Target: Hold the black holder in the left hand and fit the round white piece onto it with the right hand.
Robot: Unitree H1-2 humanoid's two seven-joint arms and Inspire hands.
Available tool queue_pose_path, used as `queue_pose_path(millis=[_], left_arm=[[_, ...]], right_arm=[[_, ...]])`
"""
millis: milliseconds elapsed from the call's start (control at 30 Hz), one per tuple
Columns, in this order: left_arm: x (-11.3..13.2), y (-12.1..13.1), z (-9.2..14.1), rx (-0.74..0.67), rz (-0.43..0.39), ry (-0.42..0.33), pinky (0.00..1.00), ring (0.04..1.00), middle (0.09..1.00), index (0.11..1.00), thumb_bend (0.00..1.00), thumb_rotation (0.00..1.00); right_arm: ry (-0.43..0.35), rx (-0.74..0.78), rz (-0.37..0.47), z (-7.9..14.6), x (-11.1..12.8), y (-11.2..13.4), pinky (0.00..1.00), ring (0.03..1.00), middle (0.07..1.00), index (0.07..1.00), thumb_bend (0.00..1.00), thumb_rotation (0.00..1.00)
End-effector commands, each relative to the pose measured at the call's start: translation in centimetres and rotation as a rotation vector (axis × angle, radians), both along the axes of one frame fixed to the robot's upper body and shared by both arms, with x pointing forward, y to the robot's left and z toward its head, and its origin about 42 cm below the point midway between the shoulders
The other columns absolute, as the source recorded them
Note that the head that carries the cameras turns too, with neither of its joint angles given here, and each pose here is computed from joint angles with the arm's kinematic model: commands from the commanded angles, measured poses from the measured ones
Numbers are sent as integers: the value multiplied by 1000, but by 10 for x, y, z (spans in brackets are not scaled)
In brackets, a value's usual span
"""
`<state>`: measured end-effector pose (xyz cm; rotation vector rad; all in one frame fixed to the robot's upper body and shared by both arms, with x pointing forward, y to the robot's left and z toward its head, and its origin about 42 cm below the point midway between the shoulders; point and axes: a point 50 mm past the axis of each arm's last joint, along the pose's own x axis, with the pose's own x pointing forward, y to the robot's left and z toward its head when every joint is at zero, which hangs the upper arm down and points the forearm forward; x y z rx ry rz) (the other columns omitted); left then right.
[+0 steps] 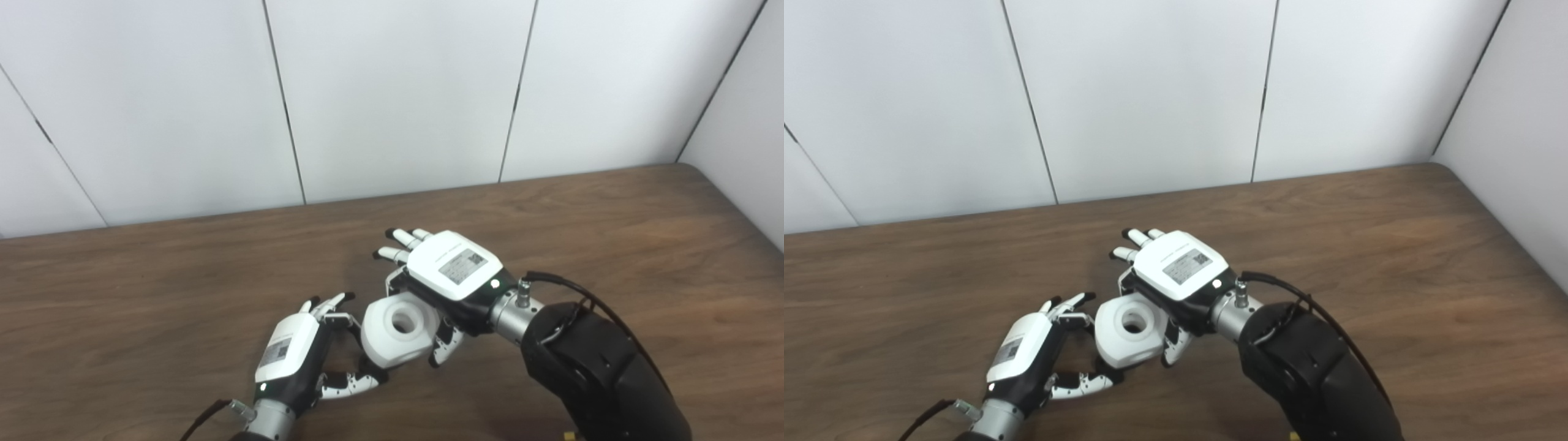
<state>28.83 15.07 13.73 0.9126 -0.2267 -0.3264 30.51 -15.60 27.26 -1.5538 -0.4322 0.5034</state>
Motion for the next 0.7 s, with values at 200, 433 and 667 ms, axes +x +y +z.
queue_pose_path(millis=[200, 433, 667], left_arm=[[3, -7, 15, -17, -7, -51, 1000, 909, 919, 483, 514, 47], [3, -12, 16, -11, 0, -36, 1000, 914, 923, 483, 514, 46], [2, -14, 16, -23, 9, -38, 1000, 916, 920, 482, 514, 47]], right_arm=[[-65, -18, -9, 15, 1, -4, 969, 1000, 927, 483, 517, 138], [-53, -7, 17, 10, -1, 3, 939, 1000, 931, 483, 517, 139], [-39, 0, 43, 5, -2, 14, 893, 989, 919, 483, 516, 140]])
